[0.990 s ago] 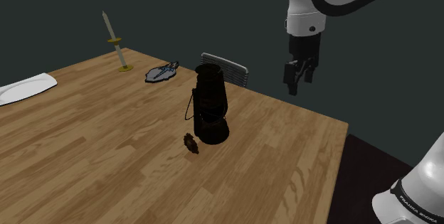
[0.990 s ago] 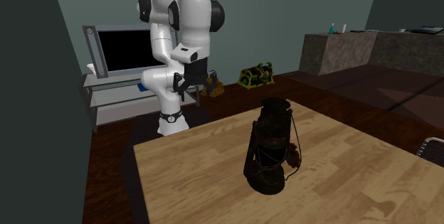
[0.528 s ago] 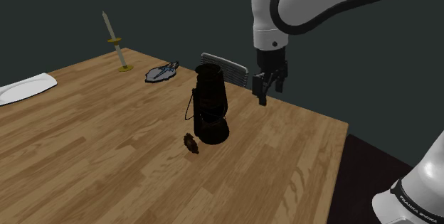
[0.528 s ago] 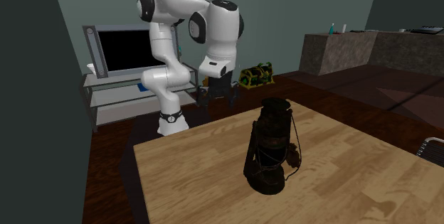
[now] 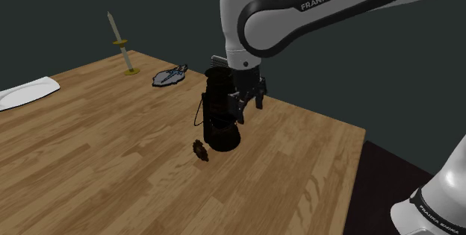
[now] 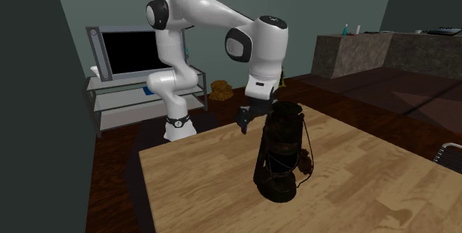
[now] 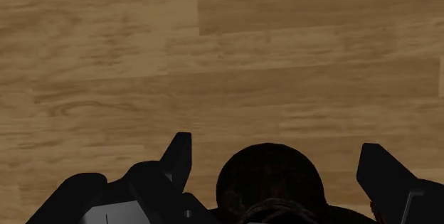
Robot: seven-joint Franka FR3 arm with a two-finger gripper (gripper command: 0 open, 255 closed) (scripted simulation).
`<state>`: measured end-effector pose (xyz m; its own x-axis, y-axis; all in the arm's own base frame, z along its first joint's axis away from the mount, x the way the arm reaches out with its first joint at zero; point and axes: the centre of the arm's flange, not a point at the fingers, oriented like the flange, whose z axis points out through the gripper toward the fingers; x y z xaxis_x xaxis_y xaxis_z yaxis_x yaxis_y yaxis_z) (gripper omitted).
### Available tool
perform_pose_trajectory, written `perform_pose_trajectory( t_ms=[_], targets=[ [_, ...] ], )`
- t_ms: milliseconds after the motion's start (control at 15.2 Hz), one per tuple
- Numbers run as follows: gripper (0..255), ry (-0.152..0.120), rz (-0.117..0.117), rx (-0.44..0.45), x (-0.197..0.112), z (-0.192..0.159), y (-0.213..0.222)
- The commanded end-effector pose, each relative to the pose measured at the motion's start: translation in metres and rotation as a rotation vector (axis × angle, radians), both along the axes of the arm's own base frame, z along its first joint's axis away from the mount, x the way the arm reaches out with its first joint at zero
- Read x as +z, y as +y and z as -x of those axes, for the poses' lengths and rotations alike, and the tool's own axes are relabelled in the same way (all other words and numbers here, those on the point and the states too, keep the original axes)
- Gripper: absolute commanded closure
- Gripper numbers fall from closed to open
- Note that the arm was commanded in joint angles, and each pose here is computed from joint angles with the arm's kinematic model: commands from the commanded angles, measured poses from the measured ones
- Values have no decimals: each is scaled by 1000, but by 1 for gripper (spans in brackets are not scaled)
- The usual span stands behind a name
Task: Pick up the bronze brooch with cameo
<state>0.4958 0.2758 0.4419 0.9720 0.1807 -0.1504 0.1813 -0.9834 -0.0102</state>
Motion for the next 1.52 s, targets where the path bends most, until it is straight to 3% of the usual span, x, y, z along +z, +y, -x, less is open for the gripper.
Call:
perform_pose_trajectory(
  t_ms=[0,858,1452],
  targets=[
    [0,1,-5,11,-8,-12,19],
    [0,3,-34,91,-63,-87,161],
    [0,3,-34,91,-104,-87,161]
  ],
)
